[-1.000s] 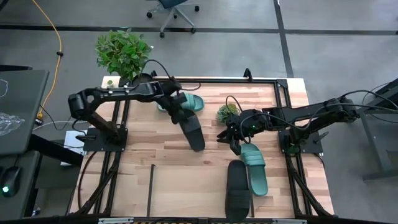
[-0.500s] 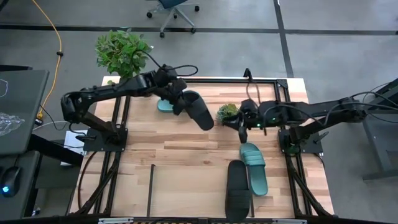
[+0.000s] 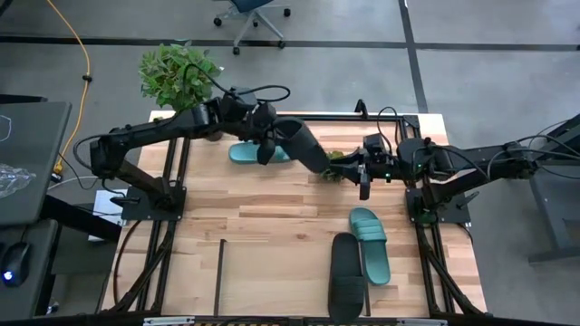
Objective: Pick and place slides into the shelf
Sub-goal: Put the black slide on the shelf
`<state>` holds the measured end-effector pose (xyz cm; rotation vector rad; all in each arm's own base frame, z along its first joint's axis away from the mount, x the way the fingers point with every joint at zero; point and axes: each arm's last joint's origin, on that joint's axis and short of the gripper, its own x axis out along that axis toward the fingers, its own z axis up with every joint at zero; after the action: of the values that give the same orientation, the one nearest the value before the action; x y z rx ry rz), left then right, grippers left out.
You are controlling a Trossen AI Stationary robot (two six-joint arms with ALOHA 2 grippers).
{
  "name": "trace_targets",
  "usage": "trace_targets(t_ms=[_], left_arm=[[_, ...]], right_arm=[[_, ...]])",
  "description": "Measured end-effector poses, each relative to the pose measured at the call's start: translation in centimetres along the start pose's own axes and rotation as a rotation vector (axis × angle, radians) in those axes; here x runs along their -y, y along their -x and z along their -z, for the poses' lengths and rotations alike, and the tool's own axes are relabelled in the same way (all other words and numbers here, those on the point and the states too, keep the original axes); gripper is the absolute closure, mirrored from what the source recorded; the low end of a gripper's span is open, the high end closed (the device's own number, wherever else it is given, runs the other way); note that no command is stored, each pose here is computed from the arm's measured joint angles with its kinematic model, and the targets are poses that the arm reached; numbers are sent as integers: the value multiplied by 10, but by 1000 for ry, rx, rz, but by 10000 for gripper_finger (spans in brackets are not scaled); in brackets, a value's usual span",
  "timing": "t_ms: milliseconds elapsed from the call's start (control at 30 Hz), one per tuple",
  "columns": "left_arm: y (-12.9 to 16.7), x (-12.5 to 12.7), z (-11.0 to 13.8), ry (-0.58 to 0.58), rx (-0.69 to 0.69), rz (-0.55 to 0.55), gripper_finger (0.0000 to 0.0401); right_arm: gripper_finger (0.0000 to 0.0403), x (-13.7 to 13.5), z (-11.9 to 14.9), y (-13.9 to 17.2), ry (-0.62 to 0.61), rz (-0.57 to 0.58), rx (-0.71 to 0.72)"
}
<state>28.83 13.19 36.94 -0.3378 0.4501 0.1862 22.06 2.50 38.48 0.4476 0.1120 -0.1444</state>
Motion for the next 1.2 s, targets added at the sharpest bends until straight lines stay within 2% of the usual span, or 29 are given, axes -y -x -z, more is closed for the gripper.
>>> trace_targets(t_ms=[400, 767, 1000, 1200], left_arm=[[32, 52, -51, -187, 226, -177, 401], [38, 102, -58, -297, 400, -314, 401], [53, 119, -64, -316, 525, -323, 401], [61, 133, -66, -327, 595, -346, 401]], right_arm=[[318, -3, -7, 0, 0, -33, 69], [318, -7, -16, 2, 45, -52, 174], [318, -7, -17, 2, 63, -51, 178], [318, -12, -26, 4, 113, -86, 280]])
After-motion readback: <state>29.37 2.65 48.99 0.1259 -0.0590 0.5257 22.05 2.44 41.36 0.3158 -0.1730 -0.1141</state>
